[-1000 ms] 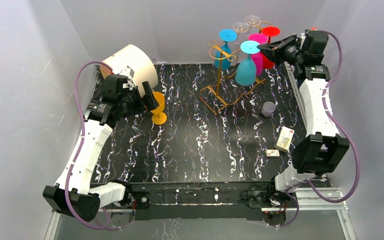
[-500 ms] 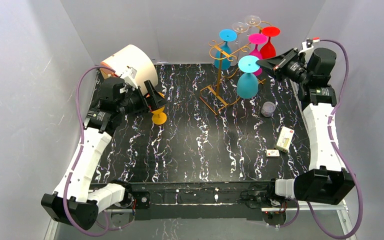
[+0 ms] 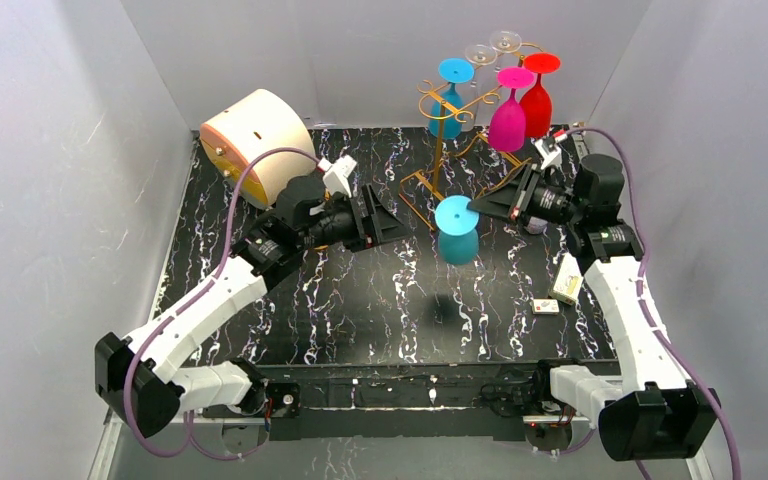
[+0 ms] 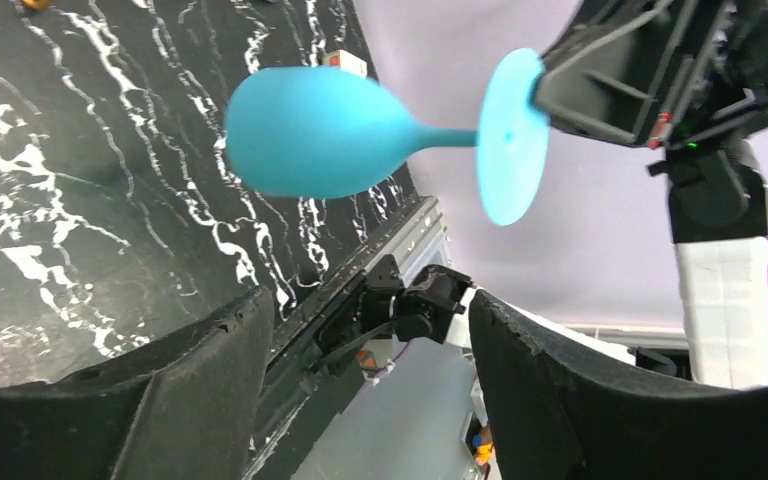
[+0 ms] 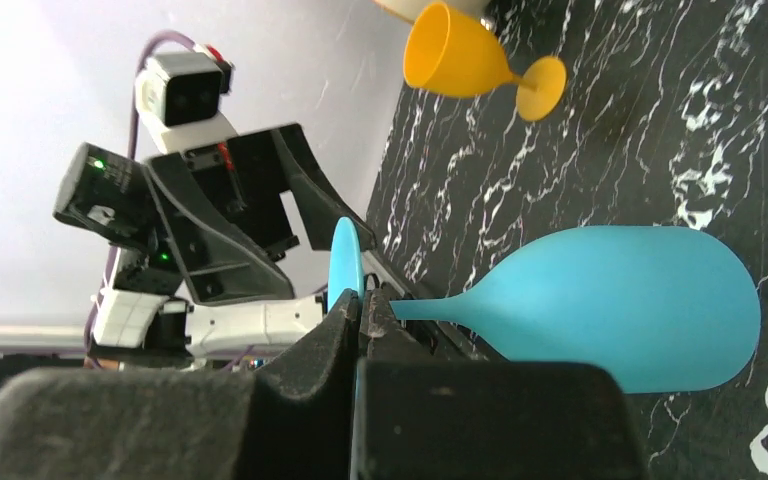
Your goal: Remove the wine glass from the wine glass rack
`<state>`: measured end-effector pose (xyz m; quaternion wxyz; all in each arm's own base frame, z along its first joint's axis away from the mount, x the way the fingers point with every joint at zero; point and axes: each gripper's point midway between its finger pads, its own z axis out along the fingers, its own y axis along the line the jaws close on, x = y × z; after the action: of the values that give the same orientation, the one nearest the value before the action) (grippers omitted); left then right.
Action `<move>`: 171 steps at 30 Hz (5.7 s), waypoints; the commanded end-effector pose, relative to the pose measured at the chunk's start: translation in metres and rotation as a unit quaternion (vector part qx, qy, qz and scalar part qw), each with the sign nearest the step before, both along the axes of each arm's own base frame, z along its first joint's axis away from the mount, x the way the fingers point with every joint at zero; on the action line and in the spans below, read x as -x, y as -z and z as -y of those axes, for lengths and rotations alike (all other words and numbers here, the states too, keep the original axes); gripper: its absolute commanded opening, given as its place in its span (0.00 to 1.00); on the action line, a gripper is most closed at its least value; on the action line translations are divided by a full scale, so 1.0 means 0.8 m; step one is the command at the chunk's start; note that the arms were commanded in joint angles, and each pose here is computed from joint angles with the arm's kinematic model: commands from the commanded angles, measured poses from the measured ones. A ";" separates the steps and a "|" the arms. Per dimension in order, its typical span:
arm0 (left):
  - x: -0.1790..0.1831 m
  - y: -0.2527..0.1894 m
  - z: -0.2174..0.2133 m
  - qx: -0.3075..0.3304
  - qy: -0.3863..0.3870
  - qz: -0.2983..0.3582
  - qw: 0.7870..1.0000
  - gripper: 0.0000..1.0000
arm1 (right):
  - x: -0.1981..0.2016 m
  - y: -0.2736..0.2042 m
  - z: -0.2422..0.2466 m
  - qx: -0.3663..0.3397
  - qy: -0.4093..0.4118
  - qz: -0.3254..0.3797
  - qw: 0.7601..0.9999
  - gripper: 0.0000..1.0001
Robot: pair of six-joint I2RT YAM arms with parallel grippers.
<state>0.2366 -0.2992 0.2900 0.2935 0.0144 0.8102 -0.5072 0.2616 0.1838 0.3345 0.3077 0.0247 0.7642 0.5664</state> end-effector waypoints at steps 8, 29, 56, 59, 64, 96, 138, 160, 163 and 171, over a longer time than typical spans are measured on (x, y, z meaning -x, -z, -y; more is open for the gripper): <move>0.012 -0.094 0.064 0.191 0.019 0.037 0.981 0.66 | 0.040 -0.015 -0.029 -0.013 -0.097 0.068 0.993 0.01; 0.021 -0.119 0.096 0.177 0.098 0.086 0.975 0.00 | 0.055 -0.045 -0.041 -0.027 -0.164 0.138 0.976 0.17; 0.050 -0.115 0.078 0.161 0.140 0.173 0.962 0.00 | 0.114 -0.030 -0.060 -0.111 -0.216 0.088 0.966 0.30; 0.052 -0.117 0.076 0.169 0.140 0.172 0.960 0.00 | 0.118 -0.033 -0.062 -0.118 -0.231 0.082 0.962 0.20; 0.053 -0.110 0.073 0.160 0.136 0.170 0.963 0.00 | 0.123 -0.032 -0.062 -0.099 -0.238 0.098 0.961 0.04; -0.032 0.033 -0.145 -0.280 -0.147 0.017 0.949 0.98 | 0.170 0.075 -0.067 0.050 -0.310 0.463 0.829 0.01; -0.017 0.024 -0.056 -0.044 0.066 -0.091 0.993 0.81 | 0.203 0.158 -0.061 0.152 -0.342 0.776 0.508 0.01; 0.024 0.015 -0.032 -0.046 0.128 -0.063 0.989 0.28 | 0.177 0.156 -0.084 0.183 -0.331 0.788 0.486 0.01; 0.023 0.012 -0.032 -0.046 0.126 -0.058 0.989 0.13 | 0.178 0.164 -0.081 0.186 -0.330 0.782 0.494 0.01; 0.021 0.004 -0.033 -0.049 0.131 -0.028 0.990 0.00 | 0.176 0.161 -0.081 0.190 -0.328 0.769 0.515 0.01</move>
<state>0.2329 -0.2707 0.2570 0.1775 0.0769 0.8597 -0.4728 0.1167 0.2469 0.2029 0.5635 -0.7425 0.2516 0.2607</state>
